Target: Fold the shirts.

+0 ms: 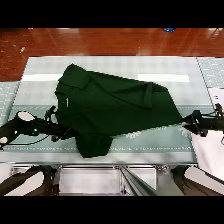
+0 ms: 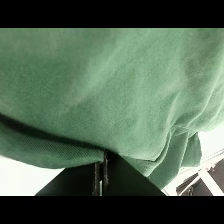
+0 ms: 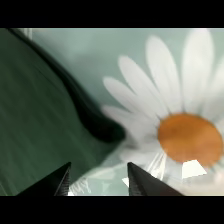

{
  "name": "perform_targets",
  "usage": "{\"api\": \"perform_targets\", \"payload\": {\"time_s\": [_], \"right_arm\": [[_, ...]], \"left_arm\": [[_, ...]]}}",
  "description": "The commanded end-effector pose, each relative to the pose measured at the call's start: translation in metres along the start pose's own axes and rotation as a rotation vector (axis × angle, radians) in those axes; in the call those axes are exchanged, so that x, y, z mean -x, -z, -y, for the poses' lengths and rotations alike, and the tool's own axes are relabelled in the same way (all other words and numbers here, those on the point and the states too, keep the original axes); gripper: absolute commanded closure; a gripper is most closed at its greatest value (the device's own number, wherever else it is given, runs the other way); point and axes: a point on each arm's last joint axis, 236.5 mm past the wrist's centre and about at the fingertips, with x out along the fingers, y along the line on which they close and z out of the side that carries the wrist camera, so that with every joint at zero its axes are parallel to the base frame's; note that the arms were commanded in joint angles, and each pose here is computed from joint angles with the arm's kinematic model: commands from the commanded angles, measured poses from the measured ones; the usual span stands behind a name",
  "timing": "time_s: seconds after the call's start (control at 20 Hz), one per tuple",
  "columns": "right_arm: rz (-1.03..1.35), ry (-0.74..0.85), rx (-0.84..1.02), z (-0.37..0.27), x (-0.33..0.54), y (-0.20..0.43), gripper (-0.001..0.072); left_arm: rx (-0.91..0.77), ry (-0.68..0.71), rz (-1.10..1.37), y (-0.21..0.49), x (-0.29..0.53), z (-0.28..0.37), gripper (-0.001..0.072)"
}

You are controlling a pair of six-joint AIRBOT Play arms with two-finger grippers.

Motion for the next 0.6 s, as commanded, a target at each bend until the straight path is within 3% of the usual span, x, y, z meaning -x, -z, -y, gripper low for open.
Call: {"api": "perform_targets", "payload": {"time_s": [0.0,0.1,0.15,0.25,0.4,0.55], "right_arm": [[-0.016,0.007,0.026,-0.017,-0.018,-0.016,0.0301],[-0.041,0.017,0.051,-0.026,-0.032,-0.015,0.0322],[-0.064,0.016,0.067,-0.032,-0.039,-0.012,0.0367],[-0.082,0.007,0.127,-0.049,-0.046,-0.009,0.0664],[-0.042,-0.077,0.292,-0.112,-0.019,-0.017,0.0687],[0.143,-0.153,0.527,-0.204,0.059,-0.034,0.0687]], "left_arm": [[-0.003,-0.002,-0.001,0.000,0.000,0.000,0.0690],[-0.003,-0.004,0.011,-0.003,0.000,-0.001,0.0690],[-0.003,-0.006,0.020,-0.005,0.000,-0.001,0.0690],[-0.003,0.004,0.033,-0.009,0.002,0.003,0.0690],[-0.086,0.037,0.104,-0.036,0.030,0.034,0.0690],[-0.316,0.131,0.303,-0.078,0.113,0.121,0.0690]]}}
